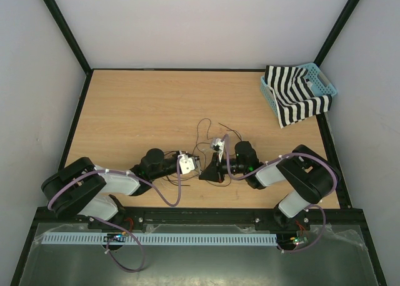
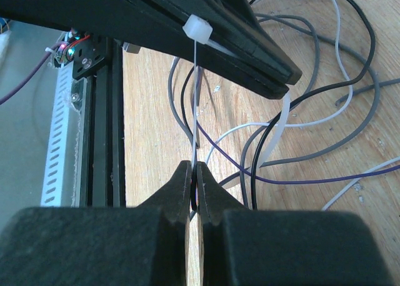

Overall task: Zip-tie the wires
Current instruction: Tie the cable at the center of the board.

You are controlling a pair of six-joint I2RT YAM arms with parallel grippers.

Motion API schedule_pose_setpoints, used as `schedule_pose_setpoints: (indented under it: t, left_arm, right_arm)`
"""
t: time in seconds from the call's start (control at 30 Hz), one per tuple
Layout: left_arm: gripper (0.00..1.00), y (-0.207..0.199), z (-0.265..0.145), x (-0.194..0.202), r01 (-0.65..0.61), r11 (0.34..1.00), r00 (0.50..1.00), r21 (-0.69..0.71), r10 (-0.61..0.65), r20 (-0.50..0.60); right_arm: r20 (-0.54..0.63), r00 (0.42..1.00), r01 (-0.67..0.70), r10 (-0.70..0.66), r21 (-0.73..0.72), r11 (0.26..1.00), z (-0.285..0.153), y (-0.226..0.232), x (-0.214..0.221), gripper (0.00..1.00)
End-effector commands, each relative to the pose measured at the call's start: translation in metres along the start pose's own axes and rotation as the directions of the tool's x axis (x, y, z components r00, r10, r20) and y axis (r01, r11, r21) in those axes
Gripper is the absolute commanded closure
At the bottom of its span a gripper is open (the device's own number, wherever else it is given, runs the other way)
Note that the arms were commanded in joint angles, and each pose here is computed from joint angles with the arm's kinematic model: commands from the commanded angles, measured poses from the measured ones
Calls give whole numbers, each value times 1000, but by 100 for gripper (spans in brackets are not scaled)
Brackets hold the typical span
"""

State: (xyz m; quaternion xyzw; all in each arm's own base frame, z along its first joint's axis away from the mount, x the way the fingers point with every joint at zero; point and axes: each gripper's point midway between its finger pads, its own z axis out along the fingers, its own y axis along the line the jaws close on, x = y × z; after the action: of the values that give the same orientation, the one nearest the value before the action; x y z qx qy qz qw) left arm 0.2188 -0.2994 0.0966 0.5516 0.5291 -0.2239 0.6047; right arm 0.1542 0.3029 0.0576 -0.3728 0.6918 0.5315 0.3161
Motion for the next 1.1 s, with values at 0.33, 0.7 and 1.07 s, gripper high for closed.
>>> schedule_pose_setpoints:
  t: [0.33, 0.7, 1.07]
  left_arm:
    - [100, -2, 2, 1, -12, 1000, 1000, 2, 12, 3]
    - [100, -3, 2, -1, -16, 1000, 1000, 8, 16, 8]
    - [100, -5, 2, 0, -36, 999, 999, 13, 36, 5]
  right_arm:
    - [-2, 999, 35, -35, -5, 999, -4, 2, -1, 88]
    - [0, 1000, 26, -26, -12, 1000, -1, 2, -5, 89]
    - [-4, 1000, 8, -8, -18, 1000, 1, 1, -7, 89]
